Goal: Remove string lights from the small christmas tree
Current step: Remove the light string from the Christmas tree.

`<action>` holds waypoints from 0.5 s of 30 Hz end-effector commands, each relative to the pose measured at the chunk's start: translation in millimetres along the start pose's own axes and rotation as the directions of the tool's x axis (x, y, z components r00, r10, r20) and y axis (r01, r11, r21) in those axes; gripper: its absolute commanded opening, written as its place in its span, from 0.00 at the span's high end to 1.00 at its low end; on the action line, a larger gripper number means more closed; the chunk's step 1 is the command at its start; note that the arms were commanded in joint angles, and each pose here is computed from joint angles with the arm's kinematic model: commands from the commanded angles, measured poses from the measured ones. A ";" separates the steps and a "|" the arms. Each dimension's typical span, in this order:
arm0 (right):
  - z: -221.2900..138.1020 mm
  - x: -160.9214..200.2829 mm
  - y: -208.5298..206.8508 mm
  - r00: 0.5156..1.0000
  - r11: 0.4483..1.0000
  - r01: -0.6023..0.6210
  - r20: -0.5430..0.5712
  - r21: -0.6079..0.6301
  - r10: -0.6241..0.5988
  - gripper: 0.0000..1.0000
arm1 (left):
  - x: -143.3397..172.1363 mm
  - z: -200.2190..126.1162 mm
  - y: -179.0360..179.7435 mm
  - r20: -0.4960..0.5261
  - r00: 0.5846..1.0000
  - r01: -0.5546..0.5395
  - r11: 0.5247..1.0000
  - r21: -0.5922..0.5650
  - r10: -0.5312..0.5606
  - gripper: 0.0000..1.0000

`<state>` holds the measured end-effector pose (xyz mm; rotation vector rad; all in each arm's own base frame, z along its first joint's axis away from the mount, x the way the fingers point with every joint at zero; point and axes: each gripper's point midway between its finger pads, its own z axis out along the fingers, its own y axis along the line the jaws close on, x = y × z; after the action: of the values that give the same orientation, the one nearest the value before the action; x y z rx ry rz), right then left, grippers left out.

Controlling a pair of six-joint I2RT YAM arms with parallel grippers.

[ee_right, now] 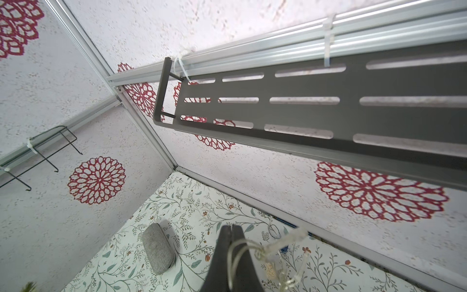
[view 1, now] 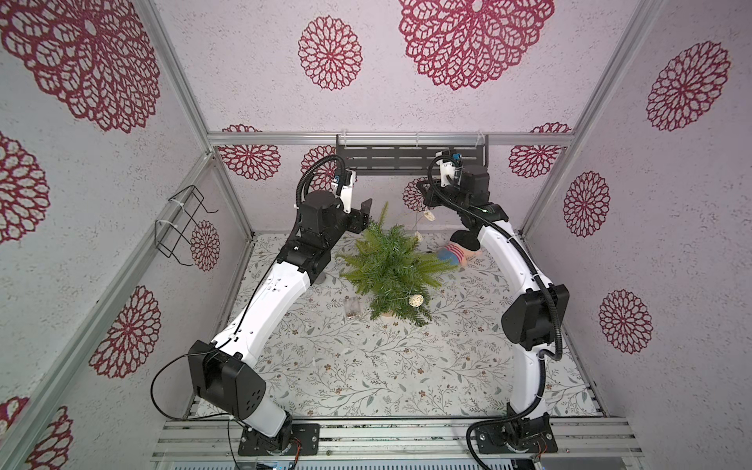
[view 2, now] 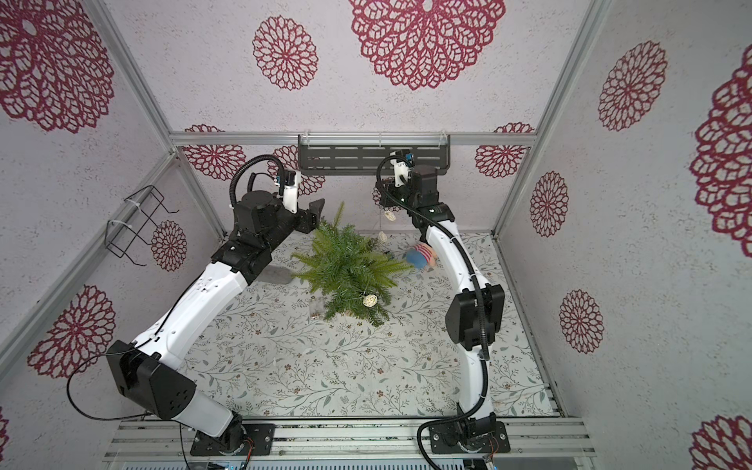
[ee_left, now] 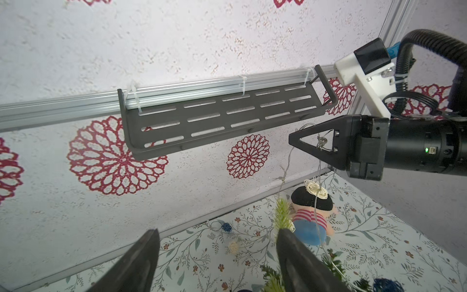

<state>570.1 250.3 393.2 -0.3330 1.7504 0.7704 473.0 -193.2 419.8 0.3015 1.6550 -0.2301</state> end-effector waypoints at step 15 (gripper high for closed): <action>-21.0 -40.7 25.3 0.995 1.000 0.017 0.101 -0.023 -0.015 1.00 | -6.9 16.8 21.2 0.010 0.999 0.046 0.998 -0.044 -0.046 0.15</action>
<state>569.6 252.3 393.0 -0.3173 1.7563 0.7795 493.4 -183.6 410.9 0.2533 1.6842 -0.2198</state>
